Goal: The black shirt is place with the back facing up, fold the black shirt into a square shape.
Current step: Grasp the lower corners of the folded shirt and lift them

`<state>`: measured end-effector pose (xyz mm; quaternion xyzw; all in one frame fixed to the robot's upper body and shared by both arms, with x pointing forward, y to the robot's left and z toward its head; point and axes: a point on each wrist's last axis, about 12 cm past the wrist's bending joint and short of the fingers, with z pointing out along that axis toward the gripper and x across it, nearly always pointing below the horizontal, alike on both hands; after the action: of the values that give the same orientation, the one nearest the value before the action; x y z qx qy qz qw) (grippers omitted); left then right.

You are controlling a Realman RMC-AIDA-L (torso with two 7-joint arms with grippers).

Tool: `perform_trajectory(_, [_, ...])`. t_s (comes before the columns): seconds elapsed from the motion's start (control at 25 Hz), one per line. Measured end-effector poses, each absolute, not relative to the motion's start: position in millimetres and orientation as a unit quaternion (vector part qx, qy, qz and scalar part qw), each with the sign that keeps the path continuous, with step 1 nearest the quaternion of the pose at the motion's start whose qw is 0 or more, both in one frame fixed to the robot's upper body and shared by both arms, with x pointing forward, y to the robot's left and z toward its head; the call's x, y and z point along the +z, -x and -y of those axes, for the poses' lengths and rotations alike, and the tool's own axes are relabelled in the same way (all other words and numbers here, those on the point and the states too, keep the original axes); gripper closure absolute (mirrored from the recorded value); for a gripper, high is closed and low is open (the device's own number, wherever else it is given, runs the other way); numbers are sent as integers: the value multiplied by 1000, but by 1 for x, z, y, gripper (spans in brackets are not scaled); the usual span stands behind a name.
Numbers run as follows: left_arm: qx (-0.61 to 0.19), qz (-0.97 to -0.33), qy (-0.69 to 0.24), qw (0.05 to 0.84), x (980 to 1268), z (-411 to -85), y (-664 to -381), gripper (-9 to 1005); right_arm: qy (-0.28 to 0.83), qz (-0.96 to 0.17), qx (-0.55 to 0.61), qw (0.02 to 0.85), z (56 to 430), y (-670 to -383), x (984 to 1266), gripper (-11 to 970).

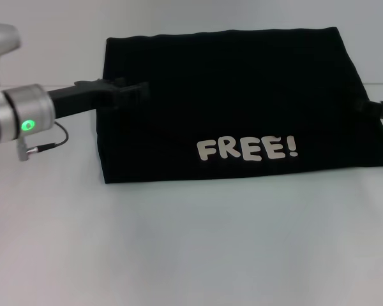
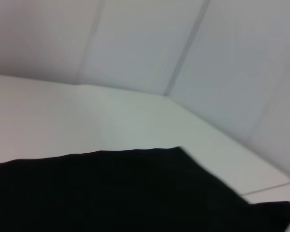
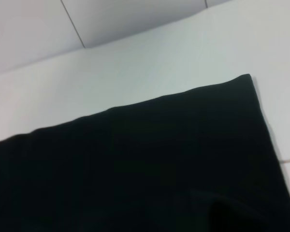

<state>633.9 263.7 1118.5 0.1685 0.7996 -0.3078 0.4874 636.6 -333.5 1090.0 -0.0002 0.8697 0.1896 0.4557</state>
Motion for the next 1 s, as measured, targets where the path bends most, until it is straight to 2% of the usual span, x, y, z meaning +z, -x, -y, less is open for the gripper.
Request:
perform_trajectory(0.32, [-346,-779,-209,479,1133,-275,-613,347,7,-851,222,476,356,-614,1091,215])
perform_trajectory(0.48, [-352,-773,-221,480,1137,-281,-605,348,13,-851,223,475,366,-607,1094,121])
perform_trajectory(0.68, [-370,-783,-210,454,1136,-292,-590,348,33,-845,241,476,377,-593,1103,112])
perform_trajectory(1.0, [-326,-839,-153,408,1105,-318,-570,350,36,-805,335,488,384,-574,1120,118])
